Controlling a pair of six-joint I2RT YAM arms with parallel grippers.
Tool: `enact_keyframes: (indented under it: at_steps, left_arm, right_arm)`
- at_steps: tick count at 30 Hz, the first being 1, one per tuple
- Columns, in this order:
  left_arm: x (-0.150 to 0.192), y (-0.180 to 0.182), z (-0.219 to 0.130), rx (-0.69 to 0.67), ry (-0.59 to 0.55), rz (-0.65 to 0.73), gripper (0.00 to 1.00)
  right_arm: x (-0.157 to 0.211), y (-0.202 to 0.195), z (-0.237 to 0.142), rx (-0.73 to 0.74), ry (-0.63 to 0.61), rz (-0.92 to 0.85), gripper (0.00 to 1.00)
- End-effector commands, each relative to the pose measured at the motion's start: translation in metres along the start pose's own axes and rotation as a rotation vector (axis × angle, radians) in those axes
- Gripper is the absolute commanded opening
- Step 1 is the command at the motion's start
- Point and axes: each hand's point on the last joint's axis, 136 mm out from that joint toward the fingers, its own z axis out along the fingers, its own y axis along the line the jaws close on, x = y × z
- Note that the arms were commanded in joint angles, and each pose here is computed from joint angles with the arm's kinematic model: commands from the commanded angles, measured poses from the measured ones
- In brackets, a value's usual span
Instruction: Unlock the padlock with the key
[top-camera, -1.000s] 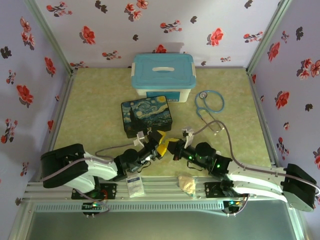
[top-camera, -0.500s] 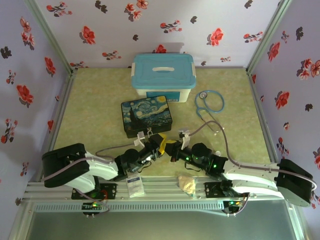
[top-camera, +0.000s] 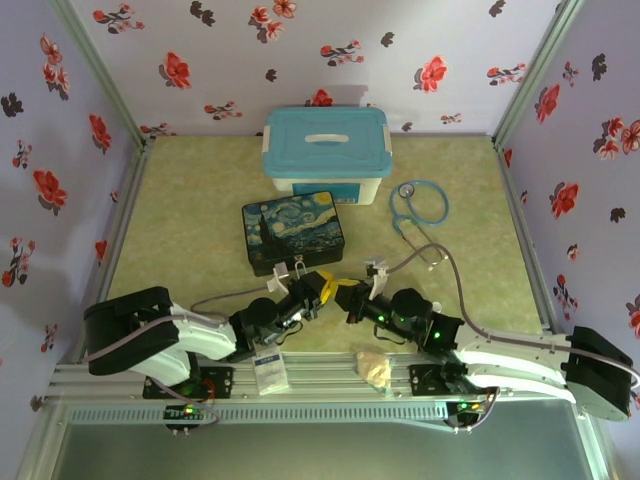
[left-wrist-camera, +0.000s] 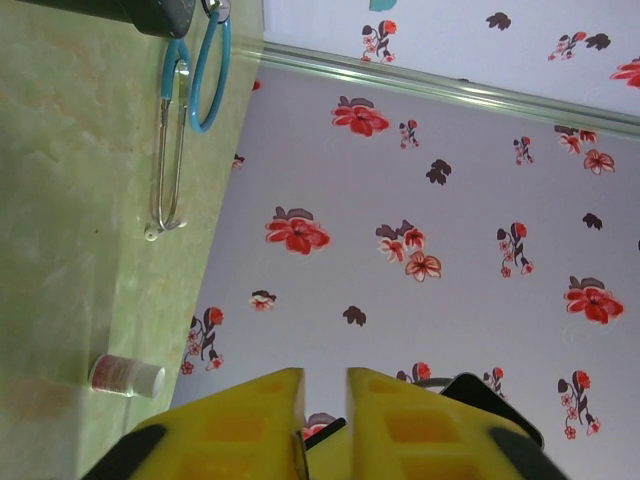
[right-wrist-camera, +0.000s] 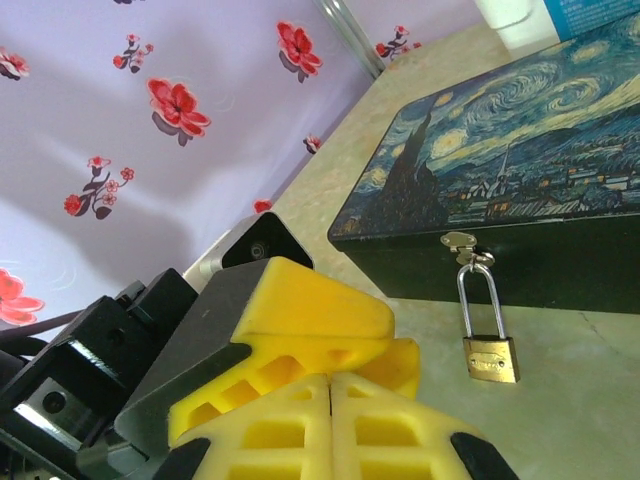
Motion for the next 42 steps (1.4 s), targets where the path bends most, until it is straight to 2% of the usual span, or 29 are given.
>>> enact_keyframes:
  at_steps: [1,6,9,14,16,17,18,19,21,25,28,31,35,42]
  left_arm:
    - [-0.001,-0.007,0.002,0.028,-0.014,0.006,0.15]
    - [-0.001,-0.002,0.003,0.015,-0.015,0.011,0.11]
    - [-0.002,0.0,0.003,0.011,-0.021,0.036,0.0]
    - [-0.003,-0.003,0.005,0.016,-0.026,0.101,0.0]
    - [-0.002,-0.006,0.005,0.023,-0.024,0.151,0.0]
    - [-0.002,-0.008,0.004,0.026,-0.025,0.183,0.0]
    - [-0.003,-0.009,0.004,0.023,-0.027,0.226,0.0]
    - [-0.003,-0.01,0.004,0.018,-0.02,0.267,0.0]
    - [0.003,-0.027,0.009,0.051,-0.004,0.354,0.0]
    - [0.01,-0.035,0.014,-0.034,0.049,0.567,0.0]
    - [0.02,-0.059,0.014,-0.063,0.09,0.757,0.0]
    - [0.029,-0.084,0.01,-0.018,0.124,0.851,0.0]
    - [0.042,-0.103,0.008,0.025,0.181,0.917,0.0]
    - [0.063,-0.118,0.007,0.089,0.264,0.922,0.0]
  right_arm:
    - [0.0,-0.006,-0.004,0.024,-0.015,0.001,0.0]
    - [-0.001,-0.008,-0.008,0.029,-0.026,0.001,0.0]
    - [-0.002,-0.009,-0.012,0.031,-0.035,0.006,0.0]
    - [-0.002,-0.011,-0.016,0.033,-0.036,0.017,0.0]
    - [-0.003,-0.012,-0.019,0.032,-0.044,0.041,0.11]
    - [-0.005,-0.013,-0.022,0.027,-0.064,0.064,0.24]
    - [-0.009,-0.014,-0.026,0.018,-0.1,0.103,0.48]
    - [-0.012,-0.017,-0.031,0.011,-0.133,0.148,0.63]
    - [-0.02,-0.013,-0.039,-0.034,-0.176,0.215,0.75]
    - [-0.031,0.01,-0.051,-0.144,-0.159,0.253,0.85]
    - [-0.036,0.022,-0.058,-0.221,-0.165,0.274,0.87]
    - [-0.04,0.033,-0.063,-0.298,-0.182,0.276,0.87]
    - [-0.049,0.051,-0.069,-0.392,-0.204,0.25,0.81]
    - [-0.065,0.076,-0.074,-0.487,-0.23,0.204,0.69]
